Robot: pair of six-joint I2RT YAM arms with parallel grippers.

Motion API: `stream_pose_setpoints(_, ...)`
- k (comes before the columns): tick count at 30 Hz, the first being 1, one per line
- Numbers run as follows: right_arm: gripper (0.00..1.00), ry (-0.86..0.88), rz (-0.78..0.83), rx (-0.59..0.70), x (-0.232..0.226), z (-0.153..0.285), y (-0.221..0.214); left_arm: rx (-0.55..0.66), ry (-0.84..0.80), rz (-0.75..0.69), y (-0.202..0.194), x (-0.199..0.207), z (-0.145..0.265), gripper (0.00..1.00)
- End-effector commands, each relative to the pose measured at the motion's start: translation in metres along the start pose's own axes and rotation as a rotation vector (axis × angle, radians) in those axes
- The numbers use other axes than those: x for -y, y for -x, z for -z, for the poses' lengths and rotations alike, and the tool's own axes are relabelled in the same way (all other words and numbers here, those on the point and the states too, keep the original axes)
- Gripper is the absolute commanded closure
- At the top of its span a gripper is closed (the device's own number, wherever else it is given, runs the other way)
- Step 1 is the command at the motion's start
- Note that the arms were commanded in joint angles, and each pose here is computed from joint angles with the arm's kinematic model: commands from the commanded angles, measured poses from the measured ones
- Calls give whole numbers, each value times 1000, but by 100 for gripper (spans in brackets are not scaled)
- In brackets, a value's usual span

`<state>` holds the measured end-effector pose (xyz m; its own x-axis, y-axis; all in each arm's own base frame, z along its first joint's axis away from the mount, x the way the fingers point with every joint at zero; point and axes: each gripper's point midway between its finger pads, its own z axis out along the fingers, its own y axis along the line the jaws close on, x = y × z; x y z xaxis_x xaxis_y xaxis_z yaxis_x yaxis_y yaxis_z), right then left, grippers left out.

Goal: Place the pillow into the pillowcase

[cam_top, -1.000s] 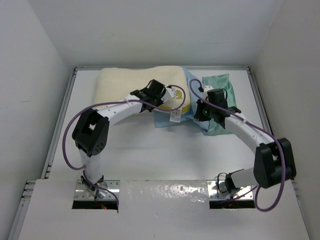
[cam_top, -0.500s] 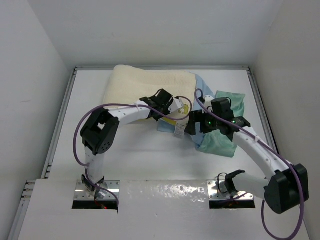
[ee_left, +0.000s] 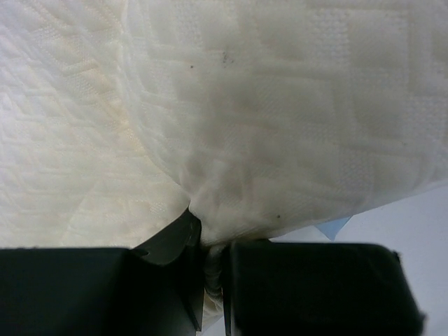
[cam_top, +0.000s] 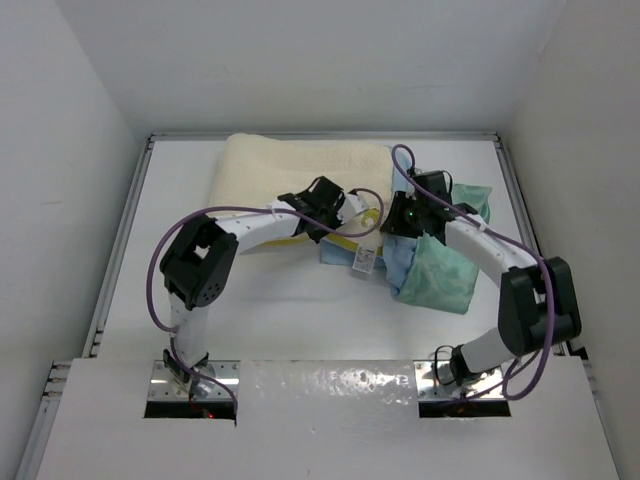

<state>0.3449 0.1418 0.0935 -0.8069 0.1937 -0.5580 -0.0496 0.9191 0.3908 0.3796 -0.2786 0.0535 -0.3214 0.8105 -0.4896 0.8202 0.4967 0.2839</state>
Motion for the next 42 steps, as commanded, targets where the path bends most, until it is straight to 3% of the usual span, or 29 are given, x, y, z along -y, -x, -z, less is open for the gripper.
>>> stream_pose_setpoints(1, 71, -46, -59, 95, 0, -11, 33, 71, -59, 67, 20, 4, 18, 100)
stream_pose_setpoints(3, 96, -86, -58, 92, 9, -13, 30, 64, -65, 74, 20, 3, 20, 100)
stream_pose_setpoints(4, 100, -78, -45, 94, 7, -11, 31, 65, -68, 75, 22, 3, 23, 100)
stream_pose_setpoints(9, 100, 87, 171, 131, -63, 27, 53, -27, -58, 117, -1, -7, 23, 100)
stream_pose_setpoints(13, 100, 275, 166, 108, -120, 49, 36, -58, -32, 152, -12, -14, 18, 100)
stream_pose_setpoints(16, 100, 319, 86, 146, -129, 59, 34, -53, -32, 159, -10, -16, 17, 100)
stream_pose_setpoints(20, 100, 185, 82, 179, -106, 63, 42, -72, -15, 168, -17, -23, 12, 100)
stream_pose_setpoints(26, 94, 1, 105, 90, -64, 52, 15, -88, -40, 175, -24, -24, 11, 100)
stream_pose_setpoints(27, 100, 21, 109, 92, -65, 45, 12, -73, -70, 174, -21, -21, 12, 100)
stream_pose_setpoints(30, 100, 131, 97, 77, -79, 31, 2, -9, -179, 175, -4, -5, 23, 100)
stream_pose_setpoints(33, 100, 334, 98, 119, -125, 38, 18, 49, -292, 196, 15, 14, 37, 100)
stream_pose_setpoints(37, 100, 473, 106, 286, -169, 75, 72, 75, -371, 72, 29, 42, 68, 100)
stream_pose_setpoints(40, 100, 444, 93, 307, -167, 78, 80, 109, -443, -90, 28, 66, 105, 100)
stream_pose_setpoints(42, 100, 364, 70, 228, -144, 57, 56, 111, -485, -179, 17, 82, 118, 100)
